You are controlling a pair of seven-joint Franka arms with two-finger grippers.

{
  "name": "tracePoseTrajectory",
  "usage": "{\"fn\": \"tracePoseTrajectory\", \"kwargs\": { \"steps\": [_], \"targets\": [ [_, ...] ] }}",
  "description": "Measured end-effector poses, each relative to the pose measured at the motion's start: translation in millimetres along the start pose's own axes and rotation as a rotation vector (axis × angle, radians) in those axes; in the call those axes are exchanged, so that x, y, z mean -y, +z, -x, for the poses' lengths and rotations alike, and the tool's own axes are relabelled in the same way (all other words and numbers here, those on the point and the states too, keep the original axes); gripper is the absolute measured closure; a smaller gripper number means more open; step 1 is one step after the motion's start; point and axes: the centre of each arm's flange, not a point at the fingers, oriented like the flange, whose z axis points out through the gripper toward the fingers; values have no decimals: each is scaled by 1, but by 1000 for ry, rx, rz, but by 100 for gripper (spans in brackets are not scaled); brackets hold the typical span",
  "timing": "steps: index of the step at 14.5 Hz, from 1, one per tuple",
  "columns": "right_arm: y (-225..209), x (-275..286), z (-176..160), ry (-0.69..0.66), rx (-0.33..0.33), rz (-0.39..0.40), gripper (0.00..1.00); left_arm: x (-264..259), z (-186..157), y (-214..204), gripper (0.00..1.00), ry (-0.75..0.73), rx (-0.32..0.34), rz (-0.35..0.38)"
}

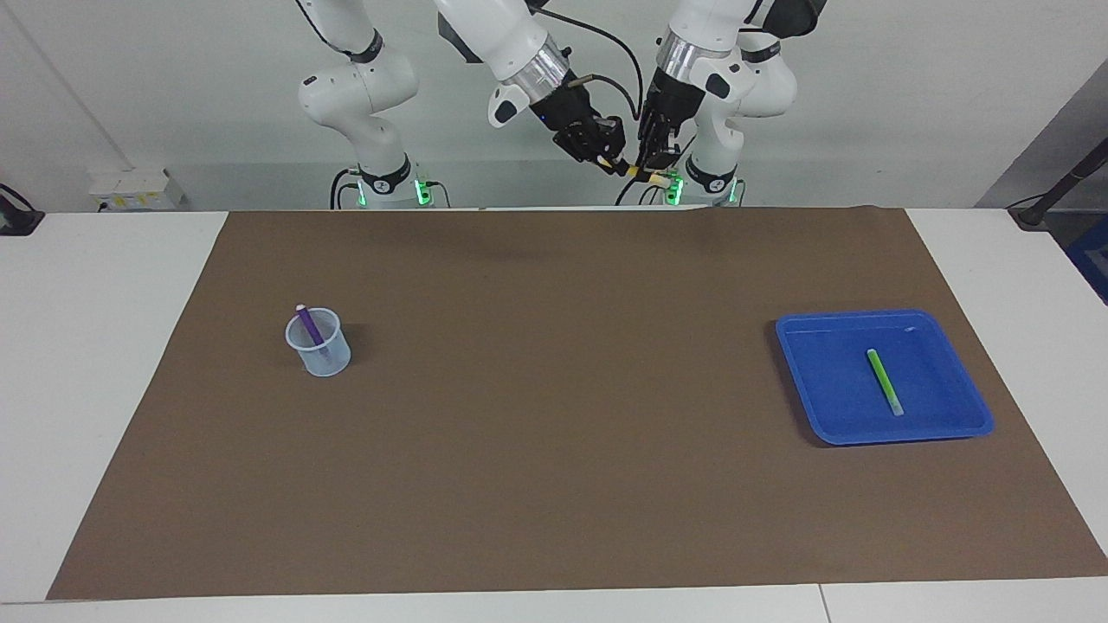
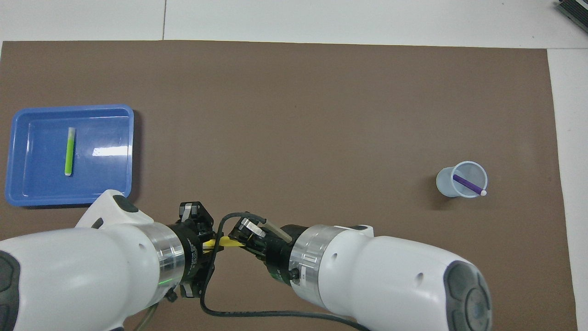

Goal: Transfer and insert pens with both arms
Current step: 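Grasp the yellow pen tip with the right gripper beside the left gripper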

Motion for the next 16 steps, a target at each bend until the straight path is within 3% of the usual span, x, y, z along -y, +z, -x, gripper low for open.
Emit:
{"fn": "tracePoseTrajectory", "kwargs": {
  "steps": [10, 11, 13, 14, 16],
  "targets": [
    [0, 0, -1, -1, -1, -1, 78, 1, 1, 0, 80, 4, -1, -2],
    [0, 0, -1, -1, -1, 0, 78, 1, 1, 0, 76, 5, -1, -2],
    [0, 0, -1, -5, -1, -1, 78, 2, 3, 1, 60, 9, -1, -3],
    [0, 0, -2, -6, -2, -1, 78, 3, 4, 1, 60, 11, -1, -3],
    [-1, 0, -2, -6, -2, -1, 78, 3, 4, 1, 41, 13, -1, -3]
  ]
}}
